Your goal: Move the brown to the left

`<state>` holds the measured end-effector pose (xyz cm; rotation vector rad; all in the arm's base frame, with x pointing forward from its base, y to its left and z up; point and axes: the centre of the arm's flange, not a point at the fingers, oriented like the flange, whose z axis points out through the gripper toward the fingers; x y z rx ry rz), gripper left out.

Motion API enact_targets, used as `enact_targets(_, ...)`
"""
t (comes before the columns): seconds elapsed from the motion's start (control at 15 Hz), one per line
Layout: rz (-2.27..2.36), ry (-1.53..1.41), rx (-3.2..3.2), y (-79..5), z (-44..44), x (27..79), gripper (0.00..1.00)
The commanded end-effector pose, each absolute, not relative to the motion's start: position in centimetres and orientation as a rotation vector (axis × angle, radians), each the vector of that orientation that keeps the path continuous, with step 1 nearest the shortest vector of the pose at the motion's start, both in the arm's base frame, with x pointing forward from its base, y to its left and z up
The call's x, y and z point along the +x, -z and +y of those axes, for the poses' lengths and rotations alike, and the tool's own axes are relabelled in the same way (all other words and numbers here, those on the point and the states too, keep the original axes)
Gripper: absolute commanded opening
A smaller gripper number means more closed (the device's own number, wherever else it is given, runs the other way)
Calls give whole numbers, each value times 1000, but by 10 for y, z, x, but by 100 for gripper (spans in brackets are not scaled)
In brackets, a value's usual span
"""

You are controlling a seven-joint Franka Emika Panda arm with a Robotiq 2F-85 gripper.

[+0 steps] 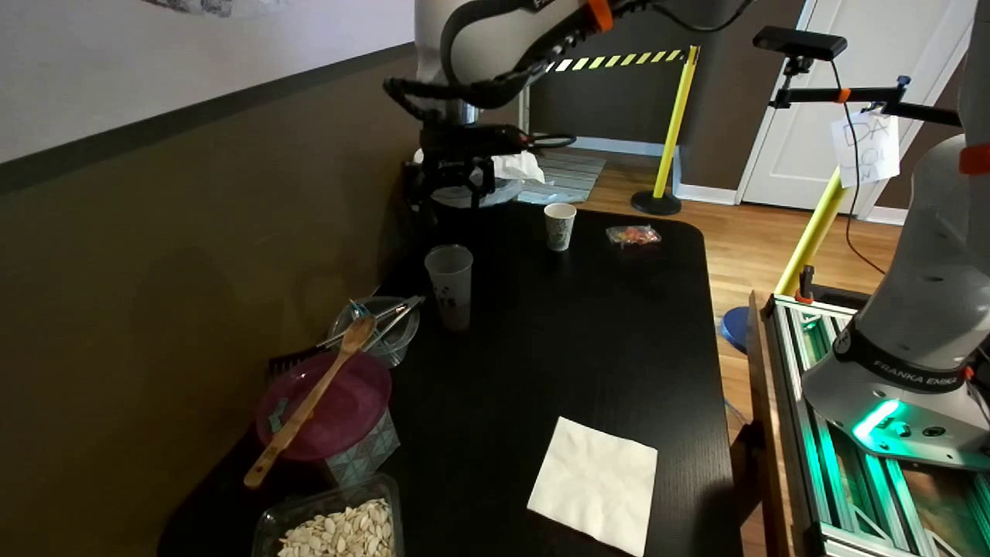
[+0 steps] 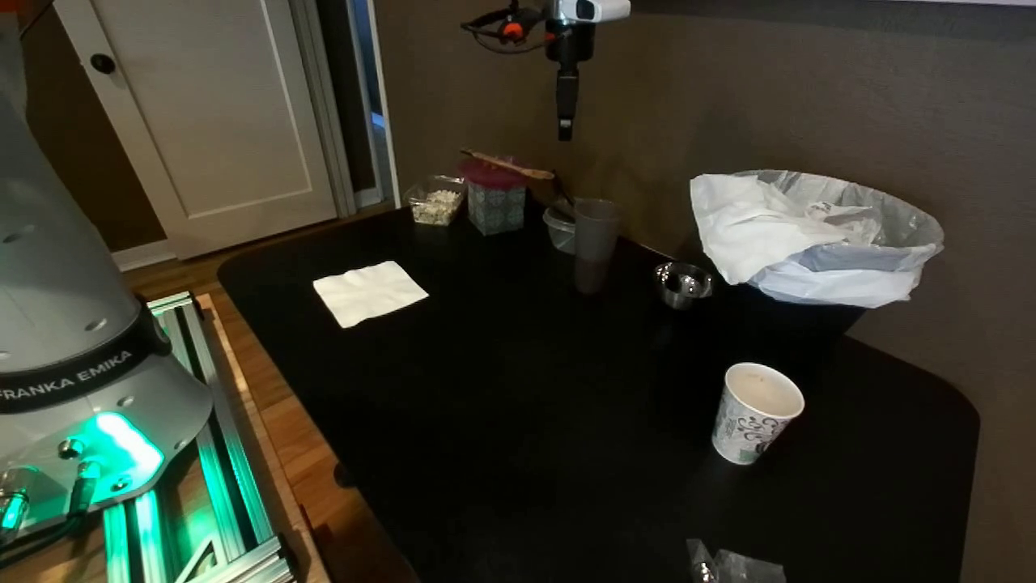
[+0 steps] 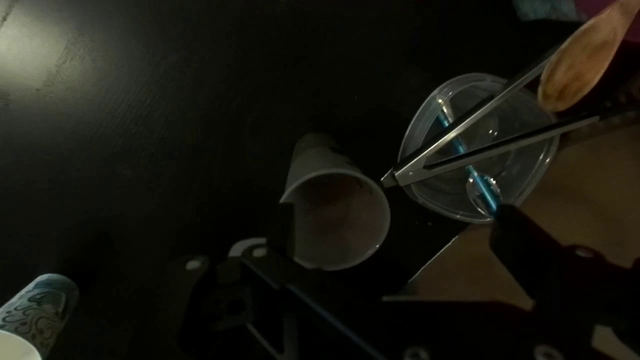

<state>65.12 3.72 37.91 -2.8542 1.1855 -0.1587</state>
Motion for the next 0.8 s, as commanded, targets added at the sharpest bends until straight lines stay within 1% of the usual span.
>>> enact_targets(0.0,1345,117,-2863,-345,46,704,100)
enact_targets(0.13,1394,131,-2880,-325,51,717,100)
enact_targets(0.27,1282,149,-2935,-315,54,725,100)
enact_targets(0.33,1312,148,-2891,-321,49,699,100)
enact_targets(0.73,1287,163,-2902,-314,54,712,100)
